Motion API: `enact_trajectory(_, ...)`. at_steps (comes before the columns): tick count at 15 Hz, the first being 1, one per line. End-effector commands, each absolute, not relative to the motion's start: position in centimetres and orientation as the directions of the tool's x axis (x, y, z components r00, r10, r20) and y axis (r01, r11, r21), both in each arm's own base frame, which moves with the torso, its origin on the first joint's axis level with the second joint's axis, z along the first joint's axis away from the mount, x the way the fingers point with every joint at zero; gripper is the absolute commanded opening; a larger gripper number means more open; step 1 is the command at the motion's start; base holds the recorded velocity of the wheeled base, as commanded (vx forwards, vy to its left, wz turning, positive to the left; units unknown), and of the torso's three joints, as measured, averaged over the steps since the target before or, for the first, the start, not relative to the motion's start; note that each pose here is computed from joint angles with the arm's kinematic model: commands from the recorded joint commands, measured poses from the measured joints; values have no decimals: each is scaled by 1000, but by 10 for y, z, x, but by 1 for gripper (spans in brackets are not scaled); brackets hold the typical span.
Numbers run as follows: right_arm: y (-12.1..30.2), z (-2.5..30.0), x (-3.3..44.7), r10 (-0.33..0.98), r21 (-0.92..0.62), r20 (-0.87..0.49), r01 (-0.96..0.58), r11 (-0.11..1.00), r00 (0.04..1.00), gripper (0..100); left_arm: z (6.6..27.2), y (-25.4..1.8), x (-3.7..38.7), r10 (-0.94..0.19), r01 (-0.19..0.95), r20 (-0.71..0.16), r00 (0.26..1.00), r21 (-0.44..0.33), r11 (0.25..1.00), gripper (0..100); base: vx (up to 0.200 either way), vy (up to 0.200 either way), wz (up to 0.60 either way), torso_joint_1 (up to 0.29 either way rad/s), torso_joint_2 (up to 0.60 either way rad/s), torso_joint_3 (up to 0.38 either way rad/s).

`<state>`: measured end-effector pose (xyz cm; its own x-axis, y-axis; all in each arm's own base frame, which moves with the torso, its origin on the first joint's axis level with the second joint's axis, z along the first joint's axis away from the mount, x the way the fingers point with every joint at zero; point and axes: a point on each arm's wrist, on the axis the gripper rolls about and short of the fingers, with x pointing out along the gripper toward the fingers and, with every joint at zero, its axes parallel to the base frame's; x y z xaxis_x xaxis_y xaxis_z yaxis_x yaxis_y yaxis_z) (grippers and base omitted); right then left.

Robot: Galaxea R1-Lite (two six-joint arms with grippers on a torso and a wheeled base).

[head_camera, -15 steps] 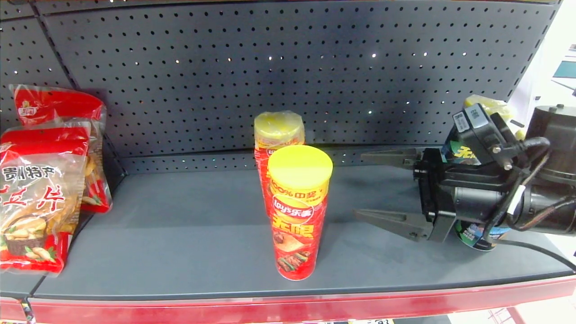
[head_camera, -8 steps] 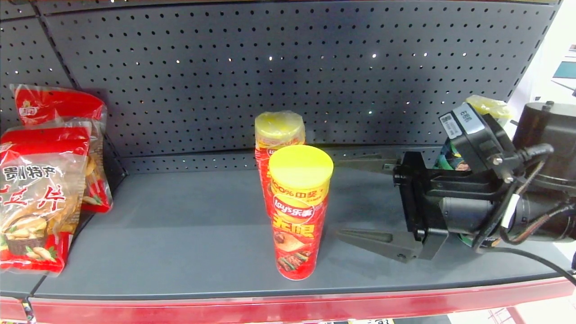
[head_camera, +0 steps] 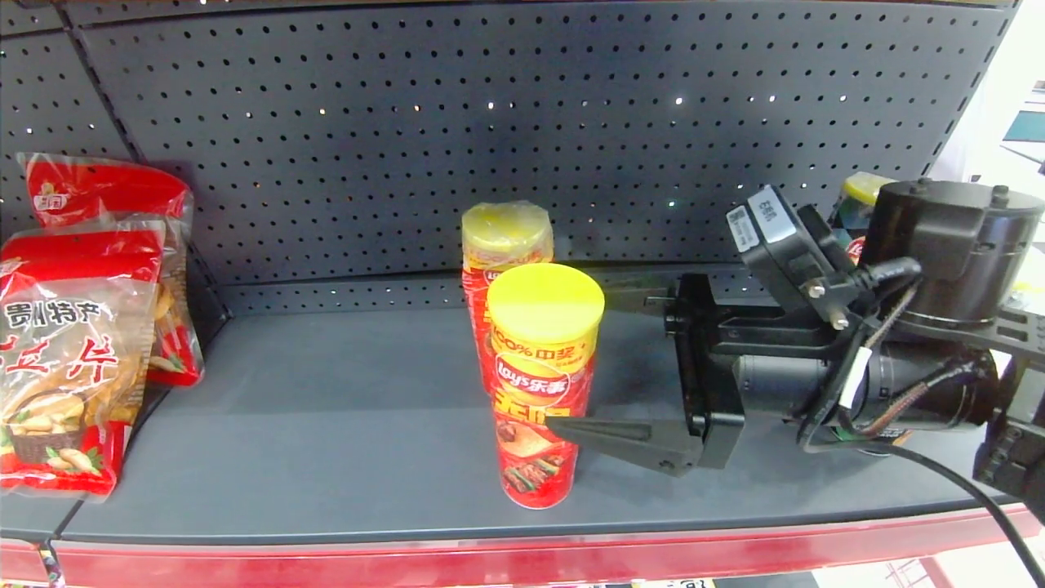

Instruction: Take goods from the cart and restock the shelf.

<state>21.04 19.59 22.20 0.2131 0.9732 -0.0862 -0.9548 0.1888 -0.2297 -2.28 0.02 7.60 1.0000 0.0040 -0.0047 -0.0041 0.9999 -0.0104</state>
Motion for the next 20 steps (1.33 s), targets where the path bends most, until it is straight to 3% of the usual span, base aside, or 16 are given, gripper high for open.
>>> enact_trajectory(1, 202, 217, 217, 973, -222, -97, -958, 185, 210, 100, 76, 0, -23, 5, -5, -6, 1000, -11, 1000, 100, 0, 0, 0, 0, 0, 0)
enact_trajectory(12, 225, 214, 224, 974, -220, -101, -959, 178, 204, 100, 76, 0, -23, 5, -5, -6, 1000, -11, 1000, 100, 0, 0, 0, 0, 0, 0)
enact_trajectory(13, 228, 213, 226, 974, -218, -101, -960, 175, 201, 0, 76, 0, -23, 5, -5, -6, 1000, -11, 1000, 100, 0, 0, 0, 0, 0, 0)
enact_trajectory(20, 231, 214, 227, 981, -227, -95, -964, 142, 167, 0, 76, 0, -23, 6, -6, -6, 1000, -11, 1000, 100, 0, 0, 0, 0, 0, 0)
